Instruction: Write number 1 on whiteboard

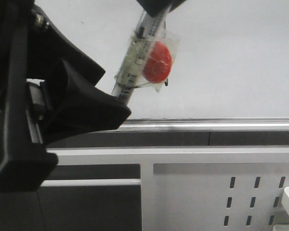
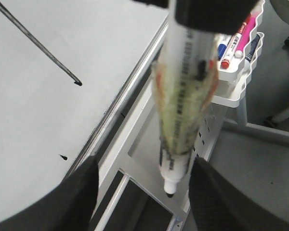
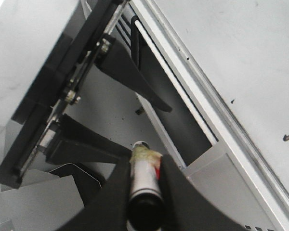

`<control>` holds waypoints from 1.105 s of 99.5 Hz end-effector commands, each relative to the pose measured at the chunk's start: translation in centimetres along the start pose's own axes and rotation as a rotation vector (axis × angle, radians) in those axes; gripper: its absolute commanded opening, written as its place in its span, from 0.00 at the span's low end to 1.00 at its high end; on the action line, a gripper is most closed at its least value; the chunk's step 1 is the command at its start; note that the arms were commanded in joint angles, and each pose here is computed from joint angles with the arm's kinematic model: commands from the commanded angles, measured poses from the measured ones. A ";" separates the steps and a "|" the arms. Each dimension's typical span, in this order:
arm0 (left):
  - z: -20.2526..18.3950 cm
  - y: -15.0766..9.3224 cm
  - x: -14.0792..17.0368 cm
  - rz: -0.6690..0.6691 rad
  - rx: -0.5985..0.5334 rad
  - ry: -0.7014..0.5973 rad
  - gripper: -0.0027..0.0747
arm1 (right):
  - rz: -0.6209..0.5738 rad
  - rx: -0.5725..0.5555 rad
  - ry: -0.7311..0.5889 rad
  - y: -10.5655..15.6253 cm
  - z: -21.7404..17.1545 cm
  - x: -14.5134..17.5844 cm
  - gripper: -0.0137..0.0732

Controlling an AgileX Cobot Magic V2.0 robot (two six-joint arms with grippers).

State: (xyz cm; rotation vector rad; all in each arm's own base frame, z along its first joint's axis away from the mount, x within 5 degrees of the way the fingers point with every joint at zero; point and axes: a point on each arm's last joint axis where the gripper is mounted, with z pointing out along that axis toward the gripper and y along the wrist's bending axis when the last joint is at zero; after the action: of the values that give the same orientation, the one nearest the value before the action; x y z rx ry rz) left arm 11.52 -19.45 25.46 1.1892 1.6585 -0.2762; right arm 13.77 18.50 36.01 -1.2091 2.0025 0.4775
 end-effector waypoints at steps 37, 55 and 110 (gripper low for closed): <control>-0.4 0.9 -1.4 -0.057 -0.052 -0.062 0.23 | -0.011 -0.005 -0.142 0.0 -1.2 -1.8 0.08; -0.4 0.9 -1.4 -0.057 -0.052 -0.062 0.23 | -0.011 -0.005 -0.142 0.0 -1.2 -1.8 0.08; -0.4 0.9 -1.4 -0.057 -0.052 -0.062 0.01 | 0.016 -0.030 -0.143 0.2 -1.2 -1.8 0.08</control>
State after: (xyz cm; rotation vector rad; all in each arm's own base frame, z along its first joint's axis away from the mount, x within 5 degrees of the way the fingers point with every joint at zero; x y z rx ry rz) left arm 11.48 -19.57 25.60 1.1533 1.6679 -0.3184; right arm 13.76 18.81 36.32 -1.2075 1.9558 0.5115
